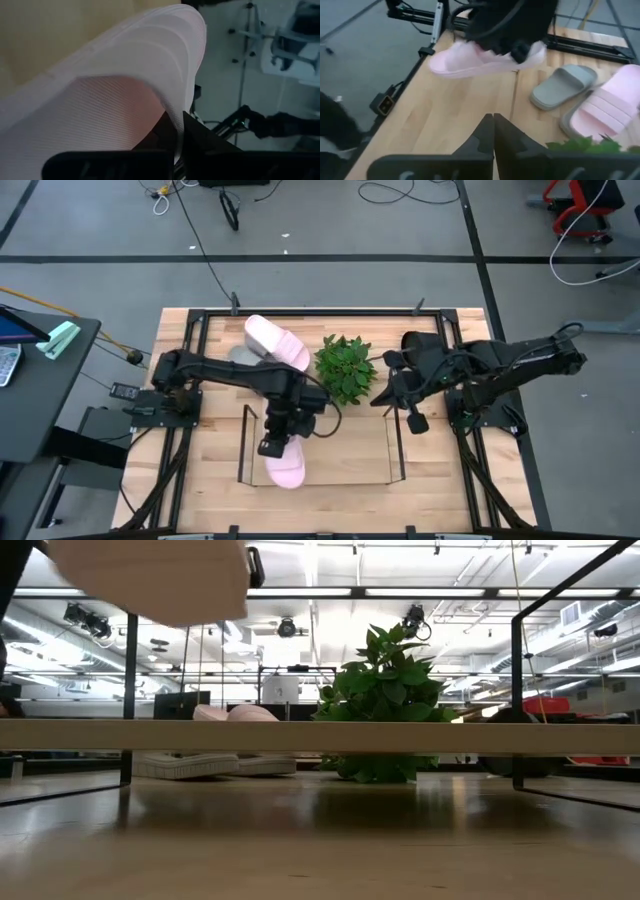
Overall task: Pick and place slides into the shelf
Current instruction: Put the left pink slipper on the shelf
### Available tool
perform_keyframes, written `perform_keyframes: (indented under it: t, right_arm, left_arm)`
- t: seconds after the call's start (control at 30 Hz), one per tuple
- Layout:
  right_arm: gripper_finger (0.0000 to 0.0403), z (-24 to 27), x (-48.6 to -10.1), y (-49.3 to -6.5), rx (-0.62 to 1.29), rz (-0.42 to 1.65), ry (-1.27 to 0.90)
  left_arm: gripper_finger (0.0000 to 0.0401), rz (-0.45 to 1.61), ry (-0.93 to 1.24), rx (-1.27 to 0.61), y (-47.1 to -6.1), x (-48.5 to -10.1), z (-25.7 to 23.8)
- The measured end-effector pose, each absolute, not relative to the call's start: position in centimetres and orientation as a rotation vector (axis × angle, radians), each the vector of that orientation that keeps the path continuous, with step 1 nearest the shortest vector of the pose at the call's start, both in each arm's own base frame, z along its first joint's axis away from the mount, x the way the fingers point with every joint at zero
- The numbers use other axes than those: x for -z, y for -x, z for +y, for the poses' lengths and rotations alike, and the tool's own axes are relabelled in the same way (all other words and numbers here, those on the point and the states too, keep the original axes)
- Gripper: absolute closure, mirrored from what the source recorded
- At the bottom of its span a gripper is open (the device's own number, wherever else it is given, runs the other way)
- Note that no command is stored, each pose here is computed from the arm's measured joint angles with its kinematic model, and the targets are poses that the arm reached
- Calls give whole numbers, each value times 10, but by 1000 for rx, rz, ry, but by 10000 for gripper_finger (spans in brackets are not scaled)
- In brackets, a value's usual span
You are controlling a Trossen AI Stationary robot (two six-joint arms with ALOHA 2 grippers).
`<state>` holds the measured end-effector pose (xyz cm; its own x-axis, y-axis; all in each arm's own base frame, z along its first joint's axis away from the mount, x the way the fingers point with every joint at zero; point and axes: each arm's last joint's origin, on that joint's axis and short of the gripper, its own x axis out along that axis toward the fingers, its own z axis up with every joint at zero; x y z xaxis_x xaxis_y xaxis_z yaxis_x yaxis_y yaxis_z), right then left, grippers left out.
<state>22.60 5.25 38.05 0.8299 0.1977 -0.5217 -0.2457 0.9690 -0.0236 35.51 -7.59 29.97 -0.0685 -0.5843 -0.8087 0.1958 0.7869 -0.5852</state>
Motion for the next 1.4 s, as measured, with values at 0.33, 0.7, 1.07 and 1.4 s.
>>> perform_keyframes:
  t: [0.33,0.7,1.07,1.4]
  right_arm:
    - [401,67,-375,-223,-104,542,75]
    - [402,93,-357,-238,-62,599,34]
    - [403,113,-342,-262,-66,578,38]
    - [403,115,-339,-268,-65,563,33]
  left_arm:
    - [390,1559,232,807,-357,-281,-97]
    - [390,1584,278,868,-355,-251,-114]
    - [390,1671,370,762,-348,-209,-113]
    - [382,1620,356,774,-351,-204,-115]
